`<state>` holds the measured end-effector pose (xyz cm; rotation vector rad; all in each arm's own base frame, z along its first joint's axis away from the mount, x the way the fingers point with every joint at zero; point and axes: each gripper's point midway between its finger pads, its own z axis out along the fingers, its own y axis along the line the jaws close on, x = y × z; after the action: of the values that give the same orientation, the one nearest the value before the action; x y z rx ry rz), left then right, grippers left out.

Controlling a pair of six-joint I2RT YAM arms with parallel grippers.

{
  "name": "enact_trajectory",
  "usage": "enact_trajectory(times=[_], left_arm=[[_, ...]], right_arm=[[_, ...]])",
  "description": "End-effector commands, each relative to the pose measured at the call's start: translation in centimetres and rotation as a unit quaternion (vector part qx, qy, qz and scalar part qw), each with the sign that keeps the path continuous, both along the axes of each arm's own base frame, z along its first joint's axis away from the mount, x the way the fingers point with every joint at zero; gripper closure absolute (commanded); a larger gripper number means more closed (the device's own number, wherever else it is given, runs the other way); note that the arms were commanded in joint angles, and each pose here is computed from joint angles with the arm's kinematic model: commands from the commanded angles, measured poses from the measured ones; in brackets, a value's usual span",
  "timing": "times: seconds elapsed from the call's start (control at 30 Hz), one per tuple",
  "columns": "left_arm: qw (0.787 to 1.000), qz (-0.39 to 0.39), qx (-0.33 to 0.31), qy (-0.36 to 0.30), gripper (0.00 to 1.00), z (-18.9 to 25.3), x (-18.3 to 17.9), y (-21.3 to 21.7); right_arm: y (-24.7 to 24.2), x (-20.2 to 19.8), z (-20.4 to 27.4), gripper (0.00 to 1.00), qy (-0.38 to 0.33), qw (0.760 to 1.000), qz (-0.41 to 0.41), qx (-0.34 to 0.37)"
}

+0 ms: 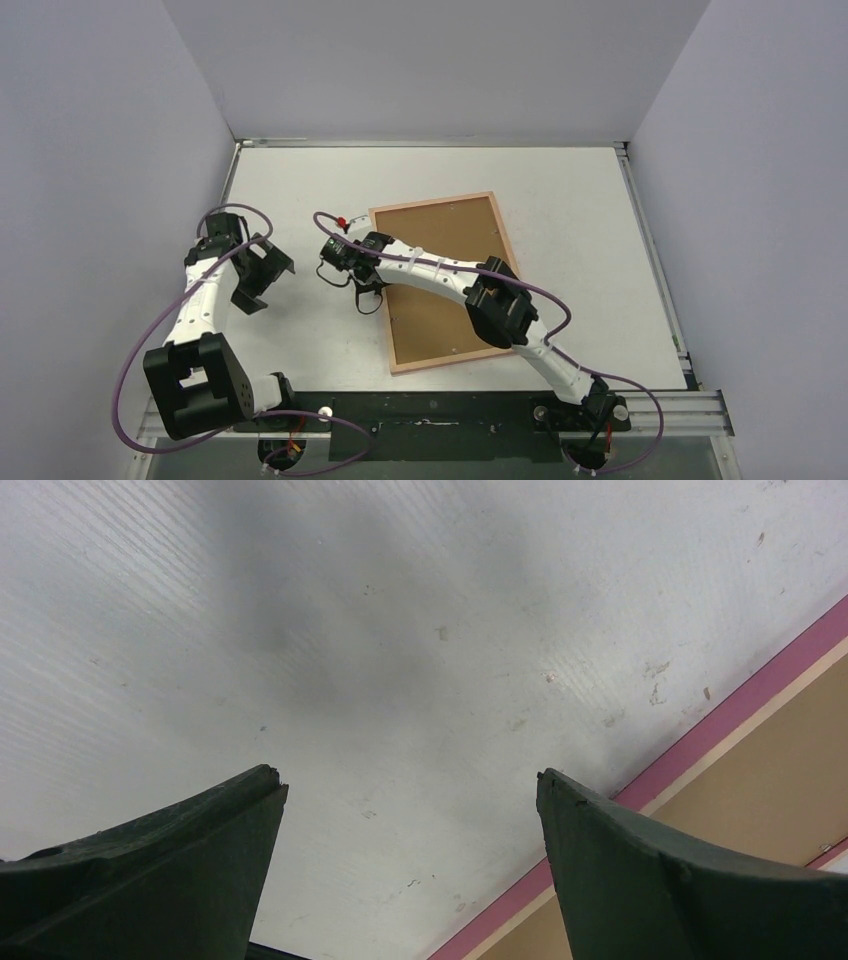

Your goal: Put the photo into the frame

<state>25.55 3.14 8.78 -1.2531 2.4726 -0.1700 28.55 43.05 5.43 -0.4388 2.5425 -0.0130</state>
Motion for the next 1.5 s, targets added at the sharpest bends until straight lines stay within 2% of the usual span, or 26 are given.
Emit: enact_trajectory(times=[0.0,0.4,0.7,0.93,1.0,1.27,1.37,1.47], left_arm=[[1.0,-0.009,-0.001,-0.025,0.03,0.3,1.0,0.0],[0.999,-0.014,-0.01,-0.029,0.04,0.1,1.2,-0.3],[0.998,-0.024,-0.047,-0.041,0.04,-0.5,1.5,-1.6],[0.995,-0.047,-0.072,-0.057,0.05,-0.8,1.9,-3.0],[0.993,-0.06,-0.076,-0.062,0.07,-0.7,2.1,-3.3],[0.983,-0.108,-0.117,-0.089,0.11,0.0,2.7,-5.3],[0.968,-0.144,-0.168,-0.12,0.14,1.0,3.0,-7.3],[0.949,-0.18,-0.203,-0.159,0.18,2.3,3.1,-9.2]], right_arm=[[-0.8,0.5,0.4,0.65,-0.004,0.999,-0.03,-0.015],[-0.8,0.2,-1.0,0.66,0.007,0.999,-0.033,-0.018],[-0.5,0.5,-2.1,0.75,0.026,0.998,-0.051,-0.001],[-0.2,0.3,-2.7,0.74,0.043,0.997,-0.056,0.014],[-0.1,0.4,-2.6,0.8,0.044,0.997,-0.058,0.017],[1.1,2.7,2.9,0.94,0.014,0.993,-0.062,0.096],[1.3,4.3,6.2,0.99,0.001,0.988,-0.061,0.143],[1.2,5.7,9.5,1.0,-0.004,0.981,-0.06,0.187]])
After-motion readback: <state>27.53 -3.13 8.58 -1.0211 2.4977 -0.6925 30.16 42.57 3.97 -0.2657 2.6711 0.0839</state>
